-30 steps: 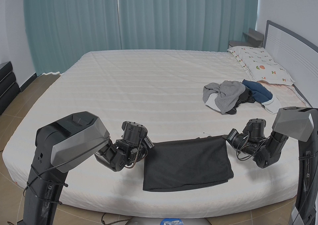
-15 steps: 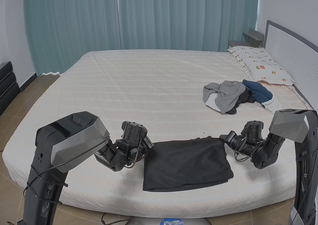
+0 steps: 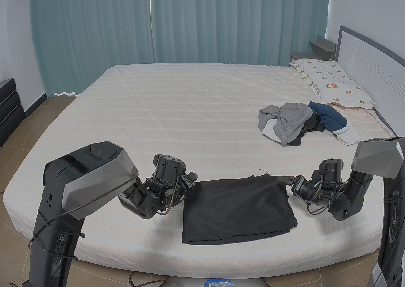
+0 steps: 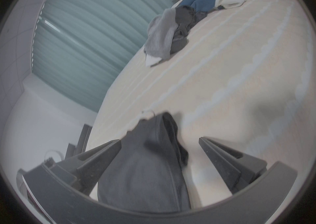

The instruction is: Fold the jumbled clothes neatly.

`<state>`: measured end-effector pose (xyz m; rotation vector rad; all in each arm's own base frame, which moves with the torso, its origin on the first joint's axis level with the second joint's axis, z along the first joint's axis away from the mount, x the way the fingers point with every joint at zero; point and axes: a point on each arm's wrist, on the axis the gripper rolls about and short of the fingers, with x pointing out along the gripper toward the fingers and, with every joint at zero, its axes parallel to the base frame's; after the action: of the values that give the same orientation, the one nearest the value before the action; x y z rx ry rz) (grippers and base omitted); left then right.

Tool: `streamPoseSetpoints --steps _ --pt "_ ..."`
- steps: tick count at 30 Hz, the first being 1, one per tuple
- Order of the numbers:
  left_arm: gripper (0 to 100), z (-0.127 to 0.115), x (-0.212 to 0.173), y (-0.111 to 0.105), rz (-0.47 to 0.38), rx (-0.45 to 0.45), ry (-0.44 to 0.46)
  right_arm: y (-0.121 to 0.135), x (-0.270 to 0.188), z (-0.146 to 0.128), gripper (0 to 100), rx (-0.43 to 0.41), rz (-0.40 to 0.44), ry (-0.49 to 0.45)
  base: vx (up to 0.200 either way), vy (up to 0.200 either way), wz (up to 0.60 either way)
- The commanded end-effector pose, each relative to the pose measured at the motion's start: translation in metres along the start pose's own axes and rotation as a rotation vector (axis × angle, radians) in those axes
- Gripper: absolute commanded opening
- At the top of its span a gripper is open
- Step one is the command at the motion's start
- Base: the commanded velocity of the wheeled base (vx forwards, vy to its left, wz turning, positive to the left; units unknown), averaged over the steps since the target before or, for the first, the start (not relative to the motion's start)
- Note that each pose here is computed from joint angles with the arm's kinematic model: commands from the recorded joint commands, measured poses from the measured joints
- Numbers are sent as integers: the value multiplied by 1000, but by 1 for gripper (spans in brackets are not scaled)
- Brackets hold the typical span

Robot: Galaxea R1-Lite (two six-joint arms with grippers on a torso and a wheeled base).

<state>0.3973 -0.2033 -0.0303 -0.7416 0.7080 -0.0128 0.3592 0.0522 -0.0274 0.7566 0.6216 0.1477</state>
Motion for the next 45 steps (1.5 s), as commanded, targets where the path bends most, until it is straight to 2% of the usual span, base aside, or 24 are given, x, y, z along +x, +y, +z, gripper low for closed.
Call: streamPoseSetpoints --steps 1,2,12,25,26,38,45 --pt "100 9 -17 2 3 -44 -3 2 -40 -3 100 -72 33 75 0 0 0" --pt "100 18 -27 8 7 -58 -12 -1 -53 -9 100 -101 42 130 0 0 0" --pt "100 25 -35 24 35 -79 -20 -9 -65 -29 100 -178 7 213 0 0 0" --pt "100 34 -32 30 48 -100 -37 -14 -69 -47 100 -262 -6 283 0 0 0" --pt "100 34 -32 30 48 -100 -37 -15 -70 -48 0 -275 -8 288 0 0 0" --pt "100 35 -31 30 46 -100 -38 -18 -78 -50 0 -336 -15 303 0 0 0" --pt "100 34 -31 30 47 -100 -37 -19 -80 -51 0 -342 -16 307 0 0 0"
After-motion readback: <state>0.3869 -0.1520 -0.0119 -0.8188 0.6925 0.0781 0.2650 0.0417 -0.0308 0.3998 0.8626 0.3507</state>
